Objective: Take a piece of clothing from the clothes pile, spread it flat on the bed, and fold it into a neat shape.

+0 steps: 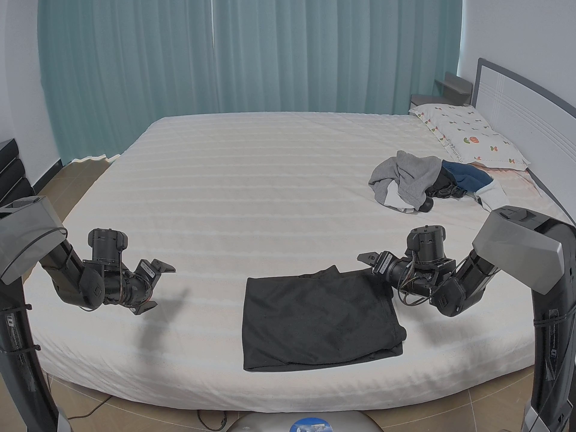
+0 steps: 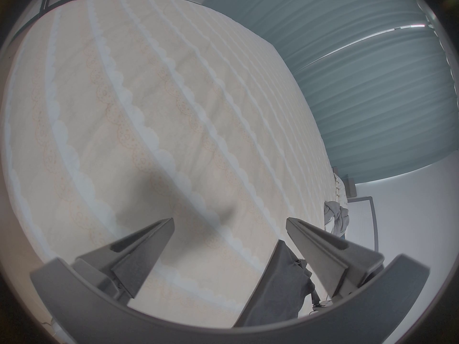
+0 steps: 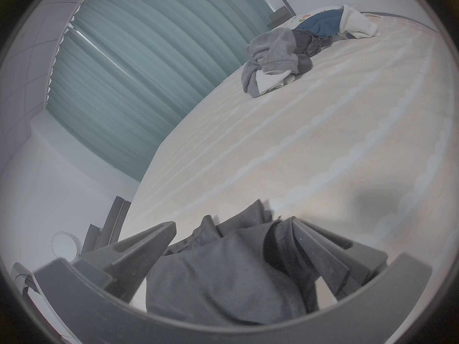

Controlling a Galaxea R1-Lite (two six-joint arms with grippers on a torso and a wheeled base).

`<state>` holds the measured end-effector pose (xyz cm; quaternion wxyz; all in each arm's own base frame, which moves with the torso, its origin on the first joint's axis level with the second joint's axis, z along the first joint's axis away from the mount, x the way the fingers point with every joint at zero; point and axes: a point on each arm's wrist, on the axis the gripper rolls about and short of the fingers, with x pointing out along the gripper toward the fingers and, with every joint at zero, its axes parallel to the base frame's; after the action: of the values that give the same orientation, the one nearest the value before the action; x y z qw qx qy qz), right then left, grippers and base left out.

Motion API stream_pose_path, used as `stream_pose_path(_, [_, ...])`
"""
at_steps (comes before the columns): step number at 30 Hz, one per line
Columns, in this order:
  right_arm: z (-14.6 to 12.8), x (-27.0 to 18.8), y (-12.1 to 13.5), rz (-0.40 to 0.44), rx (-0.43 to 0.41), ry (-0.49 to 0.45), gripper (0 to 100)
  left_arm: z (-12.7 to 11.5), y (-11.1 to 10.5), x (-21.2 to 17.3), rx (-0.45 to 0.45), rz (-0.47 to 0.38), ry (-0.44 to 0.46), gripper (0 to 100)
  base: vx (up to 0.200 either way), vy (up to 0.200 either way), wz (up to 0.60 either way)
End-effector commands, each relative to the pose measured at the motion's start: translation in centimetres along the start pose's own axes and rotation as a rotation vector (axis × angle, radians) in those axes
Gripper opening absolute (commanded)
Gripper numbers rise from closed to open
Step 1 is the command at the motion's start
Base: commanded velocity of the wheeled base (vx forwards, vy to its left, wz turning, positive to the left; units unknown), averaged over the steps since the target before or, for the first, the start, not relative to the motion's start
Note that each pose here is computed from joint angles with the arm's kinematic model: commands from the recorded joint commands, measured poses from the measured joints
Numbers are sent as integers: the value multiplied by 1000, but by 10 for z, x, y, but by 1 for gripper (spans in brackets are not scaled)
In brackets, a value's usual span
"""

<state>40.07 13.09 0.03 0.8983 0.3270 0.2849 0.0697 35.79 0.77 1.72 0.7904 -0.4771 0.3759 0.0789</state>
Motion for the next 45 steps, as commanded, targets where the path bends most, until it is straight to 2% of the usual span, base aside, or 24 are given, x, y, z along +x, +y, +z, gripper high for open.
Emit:
stream_pose_path(1, [10, -5, -6, -5, -1, -13, 100, 0, 0, 0, -1, 0, 0, 100, 0, 0, 0])
stream_pose_path(5, [9, -5, -9, 4, -37, 10, 100, 0, 0, 0, -1, 0, 0, 100, 0, 0, 0])
stream_pose_path(14, [-1, 7, -11, 24, -57, 57, 100, 0, 1, 0, -1, 2, 1, 100, 0, 0, 0])
stream_pose_path(15, [-3, 8, -14, 20, -60, 67, 0, 0, 1, 0, -1, 2, 1, 100, 0, 0, 0])
stream_pose_path(19, [-7, 13, -23, -1, -83, 77, 0, 0, 1, 0, 2, 2, 1, 100, 0, 0, 0])
stream_pose_path(26, [11, 9, -31, -7, -59, 26, 0, 0, 1, 1, 3, 4, 3, 100, 0, 0, 0])
stream_pose_path(36, [12, 9, -33, -4, -30, 18, 0, 0, 0, 1, 3, 0, -2, 100, 0, 0, 0])
stream_pose_path(38, [12, 8, -31, 14, -3, 2, 0, -4, -7, -1, 13, -14, 3, 100, 0, 0, 0])
stream_pose_path(43, [9, 7, -32, 29, 5, -9, 0, -47, -42, 8, 127, -58, 58, 100, 0, 0, 0])
stream_pose_path(44, [9, 7, -32, 29, 5, -9, 0, -47, -42, 8, 127, -58, 58, 100, 0, 0, 0])
stream_pose_path(45, [8, 6, -34, 25, 10, -4, 0, -60, -52, 12, 158, -65, 69, 100, 0, 0, 0])
